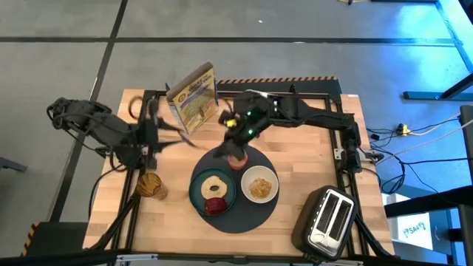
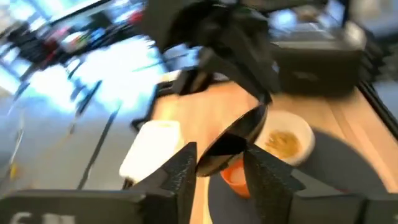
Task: Arrange a breakfast setting
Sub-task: Put the black spoon on the black mat
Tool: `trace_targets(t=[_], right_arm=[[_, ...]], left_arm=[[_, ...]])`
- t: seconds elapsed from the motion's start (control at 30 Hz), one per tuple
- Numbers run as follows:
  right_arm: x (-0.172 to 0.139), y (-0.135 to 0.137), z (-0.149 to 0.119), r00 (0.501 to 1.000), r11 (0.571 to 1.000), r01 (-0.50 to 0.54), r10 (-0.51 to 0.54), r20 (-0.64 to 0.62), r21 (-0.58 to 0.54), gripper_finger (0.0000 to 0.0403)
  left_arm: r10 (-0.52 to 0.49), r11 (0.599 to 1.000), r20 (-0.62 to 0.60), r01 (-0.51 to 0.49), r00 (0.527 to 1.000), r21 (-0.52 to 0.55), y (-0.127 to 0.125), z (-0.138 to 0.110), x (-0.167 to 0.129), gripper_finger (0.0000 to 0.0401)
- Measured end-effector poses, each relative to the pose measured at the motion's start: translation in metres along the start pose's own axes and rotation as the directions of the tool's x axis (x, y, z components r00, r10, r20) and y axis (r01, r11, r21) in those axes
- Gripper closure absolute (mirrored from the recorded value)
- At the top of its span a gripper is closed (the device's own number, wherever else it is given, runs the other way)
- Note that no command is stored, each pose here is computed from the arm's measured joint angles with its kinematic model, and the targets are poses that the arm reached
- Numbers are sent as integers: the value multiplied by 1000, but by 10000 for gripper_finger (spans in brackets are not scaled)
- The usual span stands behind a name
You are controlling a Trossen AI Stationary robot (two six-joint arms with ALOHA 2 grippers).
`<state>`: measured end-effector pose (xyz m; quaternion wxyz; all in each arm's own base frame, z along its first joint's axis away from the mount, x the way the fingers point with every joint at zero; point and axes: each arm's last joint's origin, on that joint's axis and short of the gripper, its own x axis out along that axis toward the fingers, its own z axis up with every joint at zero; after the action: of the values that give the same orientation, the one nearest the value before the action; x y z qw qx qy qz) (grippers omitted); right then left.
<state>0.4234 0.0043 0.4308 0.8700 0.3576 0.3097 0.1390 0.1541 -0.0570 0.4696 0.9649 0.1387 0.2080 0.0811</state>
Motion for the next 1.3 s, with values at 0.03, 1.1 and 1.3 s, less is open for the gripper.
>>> trace_targets(t=[0.03,1.1,1.3], right_arm=[[-3,-1,3,999,1000,28,-28,36,-10,400],[-39,-8,49,641,745,635,-360,678,-205,402],[-36,-6,47,483,565,809,-478,734,-164,403]], left_arm=[[30,998,11,-29,1000,-58,4,-1,-4,272],[538,598,12,-372,843,-710,19,-5,32,254],[632,575,55,-421,773,-702,34,10,46,254]])
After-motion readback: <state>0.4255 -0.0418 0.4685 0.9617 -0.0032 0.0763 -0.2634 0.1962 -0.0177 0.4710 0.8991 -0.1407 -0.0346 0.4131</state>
